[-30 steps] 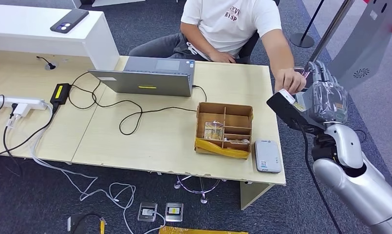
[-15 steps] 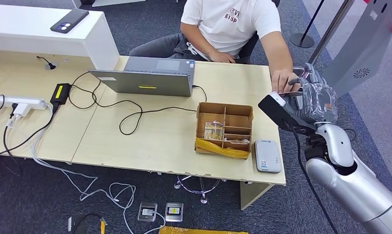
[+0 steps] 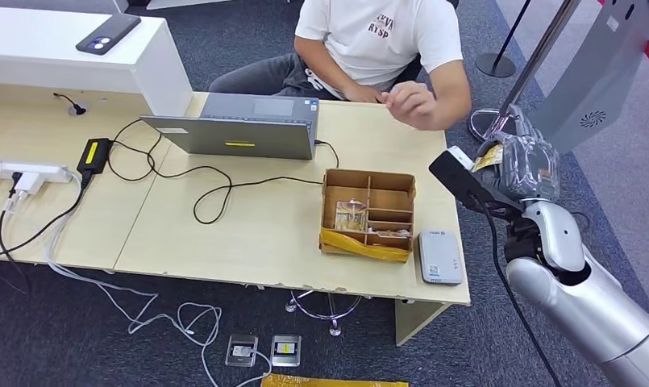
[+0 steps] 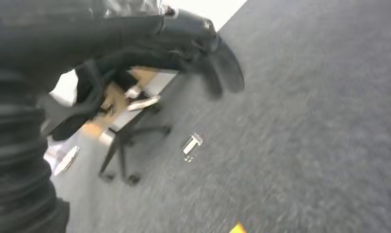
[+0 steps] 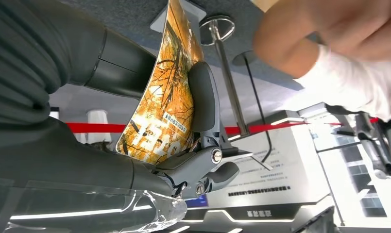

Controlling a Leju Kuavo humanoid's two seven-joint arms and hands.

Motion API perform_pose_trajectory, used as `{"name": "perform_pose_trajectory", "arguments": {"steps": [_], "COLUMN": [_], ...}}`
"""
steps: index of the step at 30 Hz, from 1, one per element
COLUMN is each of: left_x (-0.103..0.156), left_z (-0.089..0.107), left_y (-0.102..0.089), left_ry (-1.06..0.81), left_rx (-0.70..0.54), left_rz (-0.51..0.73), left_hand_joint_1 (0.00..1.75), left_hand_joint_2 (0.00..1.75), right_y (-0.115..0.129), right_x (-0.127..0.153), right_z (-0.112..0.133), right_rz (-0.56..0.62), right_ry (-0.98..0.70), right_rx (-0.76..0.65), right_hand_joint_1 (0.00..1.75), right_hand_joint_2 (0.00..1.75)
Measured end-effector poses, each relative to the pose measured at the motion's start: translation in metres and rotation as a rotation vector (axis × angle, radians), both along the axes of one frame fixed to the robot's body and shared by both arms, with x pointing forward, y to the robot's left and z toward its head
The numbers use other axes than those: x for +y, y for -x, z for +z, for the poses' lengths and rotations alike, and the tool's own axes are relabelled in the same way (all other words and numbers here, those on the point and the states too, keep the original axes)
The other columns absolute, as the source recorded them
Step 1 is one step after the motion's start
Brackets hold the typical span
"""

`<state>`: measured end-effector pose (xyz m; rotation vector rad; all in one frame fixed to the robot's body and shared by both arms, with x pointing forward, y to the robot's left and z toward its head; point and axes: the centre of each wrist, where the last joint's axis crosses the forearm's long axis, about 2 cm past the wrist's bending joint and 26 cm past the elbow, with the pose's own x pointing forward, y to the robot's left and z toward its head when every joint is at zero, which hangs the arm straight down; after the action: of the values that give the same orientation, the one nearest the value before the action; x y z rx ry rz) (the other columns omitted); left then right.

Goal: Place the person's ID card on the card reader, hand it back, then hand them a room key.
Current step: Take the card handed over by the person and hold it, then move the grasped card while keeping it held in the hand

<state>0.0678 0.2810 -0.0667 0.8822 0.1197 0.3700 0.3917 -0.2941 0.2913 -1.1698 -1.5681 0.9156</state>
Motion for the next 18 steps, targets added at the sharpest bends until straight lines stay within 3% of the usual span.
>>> {"name": "perform_pose_trajectory", "arguments": {"steps": [4,11,18], "left_x": [-0.014,-0.038,-0.052], "left_z": [-0.008,-0.029,-0.031], "left_y": [-0.022,0.02,0.024], "left_ry": [0.025,0.245,0.328], "left_rx": [0.019,0.097,0.048], "left_rz": [-0.13,0.204,0.43], "left_hand_joint_1": [0.0,0.0,0.0], "left_hand_joint_2": [1.75,1.75,1.75], "right_y": [-0.012,-0.02,-0.02], "right_x": [0.005,0.003,0.011], "right_z": [0.003,-0.006,-0.016], "right_rz": [0.09,0.054,0.05], "right_ry": [-0.03,-0.012,0.006], "right_rx": [-0.062,-0.039,0.011], "right_hand_joint_1": [1.75,1.75,1.75], "right_hand_joint_2": [1.75,1.75,1.75]}}
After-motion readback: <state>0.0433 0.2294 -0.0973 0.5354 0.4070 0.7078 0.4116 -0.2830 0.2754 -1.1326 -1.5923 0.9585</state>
